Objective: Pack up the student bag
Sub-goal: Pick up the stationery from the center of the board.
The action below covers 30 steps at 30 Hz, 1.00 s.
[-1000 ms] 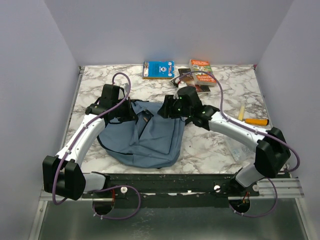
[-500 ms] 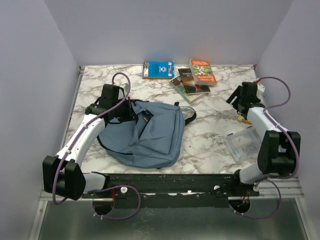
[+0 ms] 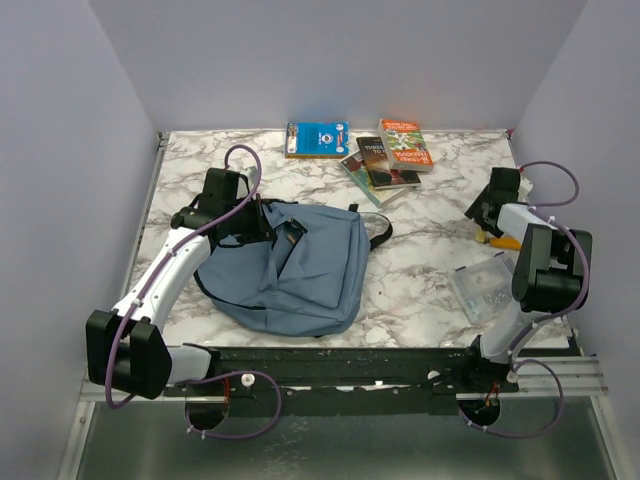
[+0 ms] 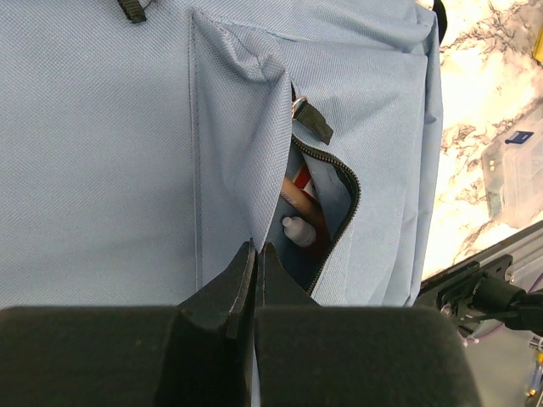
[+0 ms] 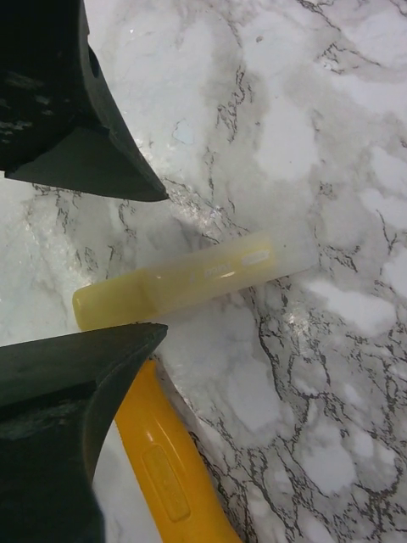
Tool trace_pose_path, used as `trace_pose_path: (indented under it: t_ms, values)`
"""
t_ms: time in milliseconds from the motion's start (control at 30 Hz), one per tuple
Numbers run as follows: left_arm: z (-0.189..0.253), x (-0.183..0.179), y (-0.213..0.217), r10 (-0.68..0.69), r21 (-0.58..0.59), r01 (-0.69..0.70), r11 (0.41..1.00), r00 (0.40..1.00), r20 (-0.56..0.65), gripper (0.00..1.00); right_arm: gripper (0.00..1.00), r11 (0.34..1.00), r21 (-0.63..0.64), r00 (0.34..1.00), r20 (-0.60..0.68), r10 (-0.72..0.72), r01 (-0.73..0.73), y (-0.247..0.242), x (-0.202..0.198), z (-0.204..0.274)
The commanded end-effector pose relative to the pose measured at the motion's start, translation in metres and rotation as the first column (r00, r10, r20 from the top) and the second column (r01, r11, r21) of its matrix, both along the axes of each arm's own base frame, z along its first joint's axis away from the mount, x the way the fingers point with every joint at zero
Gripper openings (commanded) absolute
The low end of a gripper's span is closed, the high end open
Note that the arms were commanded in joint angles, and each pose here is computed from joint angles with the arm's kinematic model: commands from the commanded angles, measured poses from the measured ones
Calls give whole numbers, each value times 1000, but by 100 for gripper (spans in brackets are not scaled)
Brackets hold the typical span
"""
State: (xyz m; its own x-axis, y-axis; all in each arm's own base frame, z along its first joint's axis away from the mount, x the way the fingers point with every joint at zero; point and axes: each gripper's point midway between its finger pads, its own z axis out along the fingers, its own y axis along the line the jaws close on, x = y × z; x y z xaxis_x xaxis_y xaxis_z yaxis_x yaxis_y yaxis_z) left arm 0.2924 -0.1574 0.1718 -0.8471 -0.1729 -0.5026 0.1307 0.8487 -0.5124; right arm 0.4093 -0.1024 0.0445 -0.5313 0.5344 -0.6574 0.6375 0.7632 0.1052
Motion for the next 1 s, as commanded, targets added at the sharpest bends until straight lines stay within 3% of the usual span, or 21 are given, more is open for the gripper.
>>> trace_pose_path:
  t_ms: [0, 200, 500, 633, 800, 967]
  values:
    - [6, 5, -8, -25, -40, 26, 999, 999, 21, 0, 60, 1000, 5, 999, -31, 9, -9, -5, 0, -15]
    - [5, 6, -6, -17, -28, 17, 999, 1000, 26, 0, 53, 1000, 14, 998, -58, 12, -11, -6, 1, -24]
    - [8, 6, -6, -18, -30, 19, 999, 999, 35, 0, 20, 999, 20, 998, -60, 27, -26, -4, 2, -24]
    - [8, 6, -6, -18, -30, 19, 999, 999, 37, 0, 10, 990, 110, 996, 14, 91, -92, 17, 8, -10]
    - [10, 5, -7, -21, -35, 22, 999, 999, 37, 0, 6, 884, 310, 922, 280, 267, -350, 88, 18, 44]
    - [9, 6, -6, -15, -29, 16, 999, 999, 40, 0, 3, 736, 428, 839, 410, 358, -524, 160, 11, 86]
